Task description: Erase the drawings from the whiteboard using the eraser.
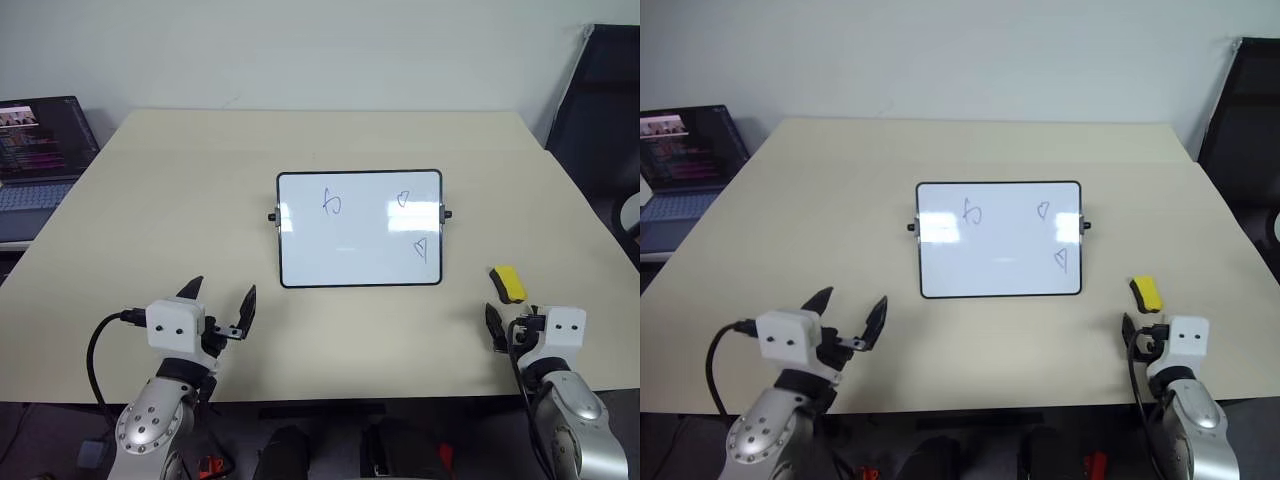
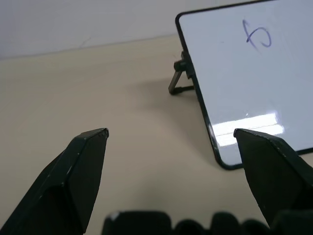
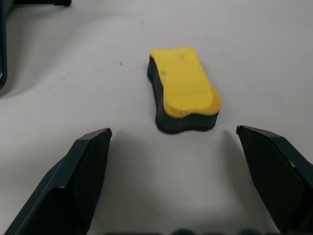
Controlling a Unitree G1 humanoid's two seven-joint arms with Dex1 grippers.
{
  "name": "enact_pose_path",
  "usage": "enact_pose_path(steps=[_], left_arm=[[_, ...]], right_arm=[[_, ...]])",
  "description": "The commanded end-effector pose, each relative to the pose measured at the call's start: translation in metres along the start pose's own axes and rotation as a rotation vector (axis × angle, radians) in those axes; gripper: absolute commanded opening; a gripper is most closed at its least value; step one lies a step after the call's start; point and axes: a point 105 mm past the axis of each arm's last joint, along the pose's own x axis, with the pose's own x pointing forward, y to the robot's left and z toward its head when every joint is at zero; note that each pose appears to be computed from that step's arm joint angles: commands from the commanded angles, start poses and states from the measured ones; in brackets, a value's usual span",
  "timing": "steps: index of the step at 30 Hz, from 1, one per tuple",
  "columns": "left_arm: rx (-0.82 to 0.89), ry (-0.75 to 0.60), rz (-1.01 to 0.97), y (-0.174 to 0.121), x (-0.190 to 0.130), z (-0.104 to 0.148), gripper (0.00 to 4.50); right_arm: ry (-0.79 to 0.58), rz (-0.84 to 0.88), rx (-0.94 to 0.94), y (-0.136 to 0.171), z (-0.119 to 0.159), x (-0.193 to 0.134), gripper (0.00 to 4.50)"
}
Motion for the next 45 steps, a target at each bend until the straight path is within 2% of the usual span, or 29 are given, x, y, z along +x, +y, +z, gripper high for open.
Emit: enact_pose_path(steps=[1, 5, 8, 12, 17, 22, 28, 35, 45], left_arm=[[-0.016, -0.08, -0.067, 0.007, 0.014, 0.025, 4.5], [-0.111, -0.111, -0.269, -0.01, 0.033, 0.042, 4.5], [-0.166, -0.095, -0.517, -0.042, 0.036, 0.045, 4.5], [-0.164, -0.052, -0.79, -0.073, 0.033, 0.04, 4.5], [-0.14, -0.02, -1.031, -0.095, 0.03, 0.034, 4.5], [-0.063, 0.058, -1.219, -0.113, 0.028, 0.018, 4.5], [0.028, 0.069, -1.295, -0.124, 0.031, 0.01, 4.5], [0.044, 0.096, -1.365, -0.131, 0.019, 0.003, 4.5], [0.092, 0.067, -1.34, -0.127, 0.026, 0.006, 4.5]], right_arm=[[-0.082, -0.007, -0.035, -0.005, 0.027, 0.001, 4.46], [-0.083, 0.003, -0.034, -0.002, 0.034, 0.003, 4.46], [-0.081, 0.013, -0.025, 0.004, 0.04, 0.005, 4.46], [-0.072, 0.049, -0.001, 0.011, 0.046, 0.008, 4.46], [-0.037, 0.07, 0.033, 0.009, 0.047, 0.008, 4.46], [-0.009, 0.1, 0.061, 0.006, 0.047, 0.012, 4.46], [-0.003, 0.102, 0.048, -0.004, 0.049, 0.021, 4.46], [0.017, 0.101, 0.089, -0.013, 0.045, 0.028, 4.46], [0.021, 0.128, 0.064, -0.016, 0.043, 0.041, 4.46]])
